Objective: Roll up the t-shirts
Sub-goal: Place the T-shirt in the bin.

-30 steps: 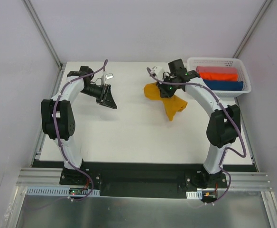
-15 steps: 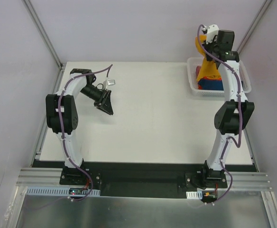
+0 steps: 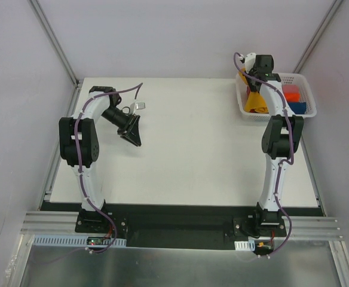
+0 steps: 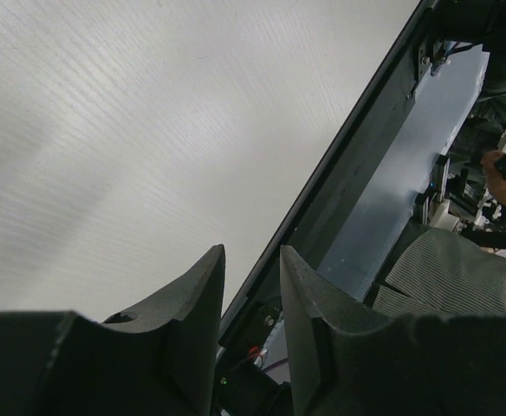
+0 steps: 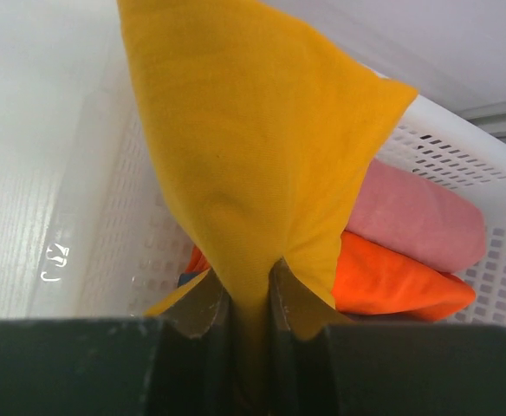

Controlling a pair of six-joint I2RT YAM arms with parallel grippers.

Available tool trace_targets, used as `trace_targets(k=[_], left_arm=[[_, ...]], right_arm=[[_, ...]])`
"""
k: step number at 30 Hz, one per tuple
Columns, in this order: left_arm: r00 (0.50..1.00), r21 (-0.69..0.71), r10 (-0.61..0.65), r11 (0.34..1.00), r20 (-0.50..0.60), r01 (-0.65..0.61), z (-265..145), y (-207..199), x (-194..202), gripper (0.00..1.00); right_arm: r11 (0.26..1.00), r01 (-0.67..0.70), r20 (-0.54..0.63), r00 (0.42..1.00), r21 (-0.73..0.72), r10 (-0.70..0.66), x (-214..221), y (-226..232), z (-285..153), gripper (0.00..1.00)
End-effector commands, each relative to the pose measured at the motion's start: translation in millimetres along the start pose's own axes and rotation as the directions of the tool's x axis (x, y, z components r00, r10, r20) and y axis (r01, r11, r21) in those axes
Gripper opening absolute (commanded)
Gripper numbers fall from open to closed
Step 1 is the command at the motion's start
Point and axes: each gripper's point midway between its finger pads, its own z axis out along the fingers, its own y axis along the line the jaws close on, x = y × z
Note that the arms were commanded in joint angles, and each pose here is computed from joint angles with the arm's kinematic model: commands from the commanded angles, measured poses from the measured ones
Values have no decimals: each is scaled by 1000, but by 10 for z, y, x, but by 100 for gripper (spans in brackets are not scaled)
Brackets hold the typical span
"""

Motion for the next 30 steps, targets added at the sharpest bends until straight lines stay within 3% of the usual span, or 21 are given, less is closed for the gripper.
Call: trace_targets(k=[1, 6, 13, 22, 27, 28, 30], left_arm=[[999, 15, -1, 1000, -32, 1, 24, -17, 60, 31], [999, 20, -2, 1000, -38, 2, 57, -14, 47, 31], [999, 25, 0, 1000, -47, 1, 107, 3, 6, 31], [997, 22, 0, 1000, -83, 2, 190, 4, 49, 31], [994, 20, 12, 1000, -110, -10, 266, 3, 46, 31], [993, 19, 15, 1000, -117, -13, 286, 3, 46, 31], [991, 19, 24, 1000, -134, -21, 331, -16, 50, 31]], right_arm=[[998, 20, 23, 1000, 63, -22, -129, -138, -122, 1], [1000, -1, -36, 999, -9, 1, 38, 220, -72, 1], [987, -131, -103, 987, -90, 121, 203, 609, -42, 1], [908, -405, -196, 904, -113, 379, 461, 709, 18, 1], [840, -519, -210, 849, -160, 485, 394, 742, -57, 0], [822, -541, -211, 837, -176, 506, 368, 738, -72, 3], [777, -573, -224, 818, -258, 529, 289, 875, -109, 21]])
